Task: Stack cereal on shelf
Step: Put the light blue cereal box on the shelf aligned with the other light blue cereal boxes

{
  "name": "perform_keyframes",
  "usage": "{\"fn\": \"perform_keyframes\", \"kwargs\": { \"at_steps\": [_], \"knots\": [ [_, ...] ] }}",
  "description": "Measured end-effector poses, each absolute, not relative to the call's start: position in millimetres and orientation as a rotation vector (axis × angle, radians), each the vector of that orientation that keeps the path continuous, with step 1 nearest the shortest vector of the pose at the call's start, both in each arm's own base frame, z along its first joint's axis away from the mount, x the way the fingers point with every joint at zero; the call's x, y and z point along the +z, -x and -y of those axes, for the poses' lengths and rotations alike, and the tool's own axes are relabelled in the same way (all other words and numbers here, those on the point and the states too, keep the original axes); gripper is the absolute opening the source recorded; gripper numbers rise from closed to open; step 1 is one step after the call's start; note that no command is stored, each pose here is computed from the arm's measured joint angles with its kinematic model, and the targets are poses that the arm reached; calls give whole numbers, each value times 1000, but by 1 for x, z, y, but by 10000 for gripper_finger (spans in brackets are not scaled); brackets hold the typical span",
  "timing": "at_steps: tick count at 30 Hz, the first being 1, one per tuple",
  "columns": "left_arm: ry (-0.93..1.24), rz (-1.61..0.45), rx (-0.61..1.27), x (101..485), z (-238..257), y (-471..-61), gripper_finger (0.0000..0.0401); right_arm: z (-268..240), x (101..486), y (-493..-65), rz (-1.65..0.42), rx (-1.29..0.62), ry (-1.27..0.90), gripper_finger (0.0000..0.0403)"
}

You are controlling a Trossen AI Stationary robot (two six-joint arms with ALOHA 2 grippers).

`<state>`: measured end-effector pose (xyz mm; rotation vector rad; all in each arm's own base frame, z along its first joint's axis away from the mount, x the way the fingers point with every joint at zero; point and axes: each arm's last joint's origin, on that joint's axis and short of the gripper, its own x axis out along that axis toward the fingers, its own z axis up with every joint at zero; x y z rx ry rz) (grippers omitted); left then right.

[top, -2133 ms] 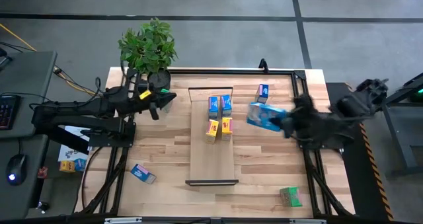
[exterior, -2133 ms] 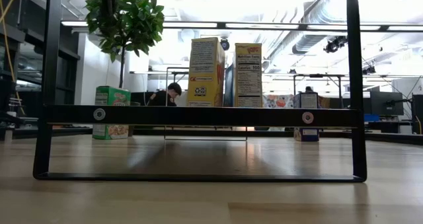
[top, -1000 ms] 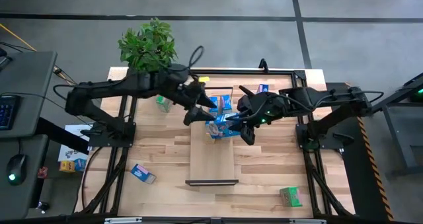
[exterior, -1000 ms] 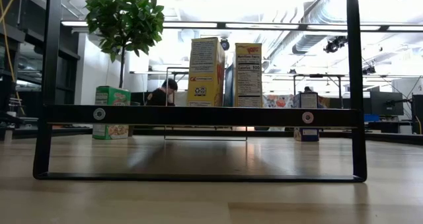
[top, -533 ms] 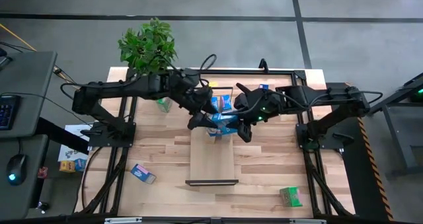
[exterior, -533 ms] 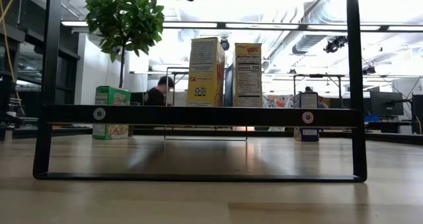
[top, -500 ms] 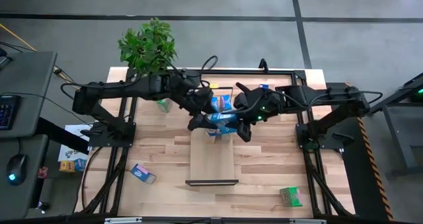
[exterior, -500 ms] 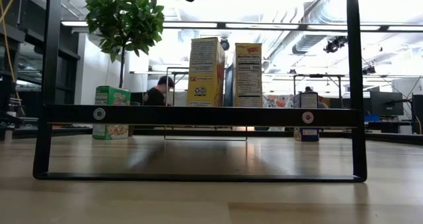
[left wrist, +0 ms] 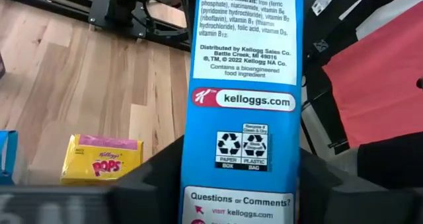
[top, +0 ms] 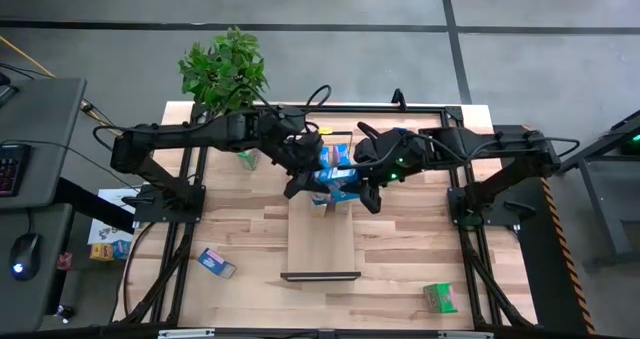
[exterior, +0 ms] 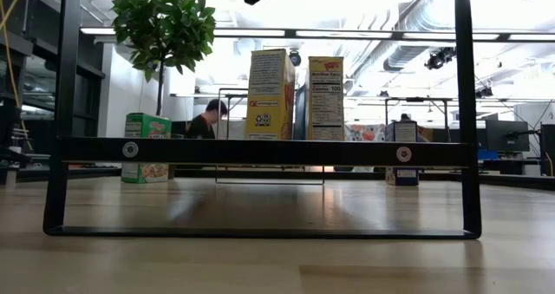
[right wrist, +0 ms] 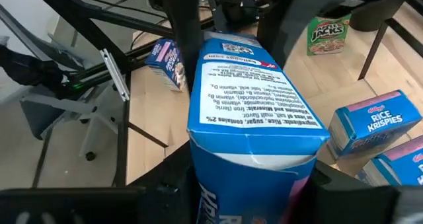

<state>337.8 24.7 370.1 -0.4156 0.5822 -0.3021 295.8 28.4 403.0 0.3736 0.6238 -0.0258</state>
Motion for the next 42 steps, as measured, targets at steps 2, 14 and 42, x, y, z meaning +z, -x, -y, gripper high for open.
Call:
{"fn": "perform_keyframes", "kwargs": {
  "at_steps": [2,14,42],
  "knots": [
    [419,-583,-295,370,-27,-338,147,-27,403,-295,-630,-33,-389,150],
    [406,-704,-209,381,-50,-291,143,-12,431,-246,-847,-194,-305,275],
    [553,77,444,213,-11,-193,132,-23,334,-202,-564,-313,-662,280]
  ]
}}
